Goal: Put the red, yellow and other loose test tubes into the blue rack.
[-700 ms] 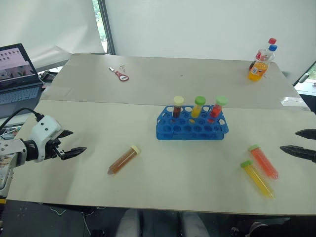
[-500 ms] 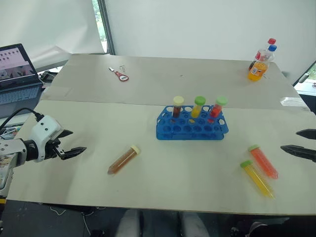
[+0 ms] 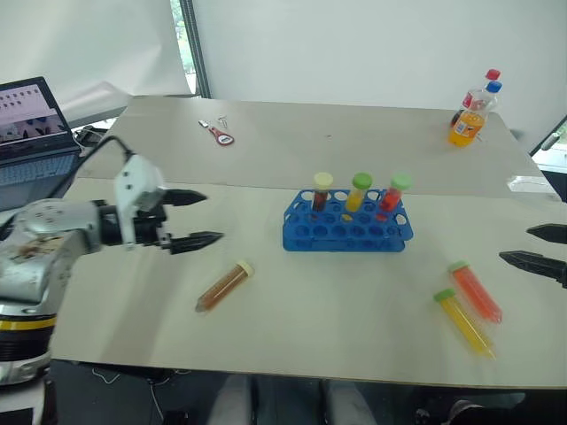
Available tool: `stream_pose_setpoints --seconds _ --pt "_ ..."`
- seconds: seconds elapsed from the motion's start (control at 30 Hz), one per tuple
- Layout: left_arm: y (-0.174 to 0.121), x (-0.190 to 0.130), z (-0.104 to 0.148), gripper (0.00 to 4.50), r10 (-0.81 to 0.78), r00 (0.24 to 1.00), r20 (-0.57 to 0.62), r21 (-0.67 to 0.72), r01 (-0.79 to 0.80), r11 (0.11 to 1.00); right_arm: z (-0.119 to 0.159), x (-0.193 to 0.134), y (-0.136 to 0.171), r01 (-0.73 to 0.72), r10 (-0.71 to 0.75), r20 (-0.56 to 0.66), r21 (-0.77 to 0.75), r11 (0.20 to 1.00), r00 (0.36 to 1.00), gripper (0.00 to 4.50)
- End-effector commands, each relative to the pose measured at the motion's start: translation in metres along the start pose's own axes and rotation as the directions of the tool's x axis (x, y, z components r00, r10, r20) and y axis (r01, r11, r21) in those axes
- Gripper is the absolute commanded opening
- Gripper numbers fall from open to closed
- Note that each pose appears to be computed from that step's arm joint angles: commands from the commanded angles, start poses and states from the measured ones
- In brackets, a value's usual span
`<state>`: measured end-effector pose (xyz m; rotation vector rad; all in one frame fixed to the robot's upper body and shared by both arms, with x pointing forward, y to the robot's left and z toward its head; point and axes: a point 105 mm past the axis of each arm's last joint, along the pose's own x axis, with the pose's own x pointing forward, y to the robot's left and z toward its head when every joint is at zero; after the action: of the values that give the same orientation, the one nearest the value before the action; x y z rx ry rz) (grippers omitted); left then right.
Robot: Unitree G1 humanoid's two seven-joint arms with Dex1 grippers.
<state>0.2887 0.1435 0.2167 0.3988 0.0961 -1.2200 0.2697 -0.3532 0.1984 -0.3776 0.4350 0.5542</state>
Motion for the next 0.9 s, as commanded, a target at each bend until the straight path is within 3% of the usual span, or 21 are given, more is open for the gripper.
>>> stream_pose_setpoints --seconds 0.03,0.23,0.4,0.87,0.9 --pt "-0.024 0.022 0.023 4.5 -0.165 0.985 0.04 0.089 0.161 0.983 0.01 0.005 0.006 0.019 -0.022 -0.125 -0.03 0.999 0.992 4.47" --pt "-0.052 0.052 0.04 4.5 -0.36 0.929 0.088 0.199 0.338 0.92 -0.002 0.02 0.011 0.053 -0.017 -0.335 0.099 0.994 0.942 4.47" --pt "-0.064 0.066 0.047 4.5 -0.445 0.888 0.118 0.25 0.407 0.878 -0.011 0.035 0.017 0.059 0.021 -0.434 0.17 0.984 0.9 4.47" --pt "-0.073 0.08 0.044 4.5 -0.47 0.872 0.138 0.301 0.415 0.858 -0.034 0.058 0.017 0.086 0.039 -0.543 0.203 0.975 0.839 4.47" --pt "-0.073 0.08 0.044 4.5 -0.469 0.872 0.139 0.303 0.414 0.859 -0.036 0.059 0.018 0.085 0.041 -0.546 0.204 0.975 0.837 4.23"
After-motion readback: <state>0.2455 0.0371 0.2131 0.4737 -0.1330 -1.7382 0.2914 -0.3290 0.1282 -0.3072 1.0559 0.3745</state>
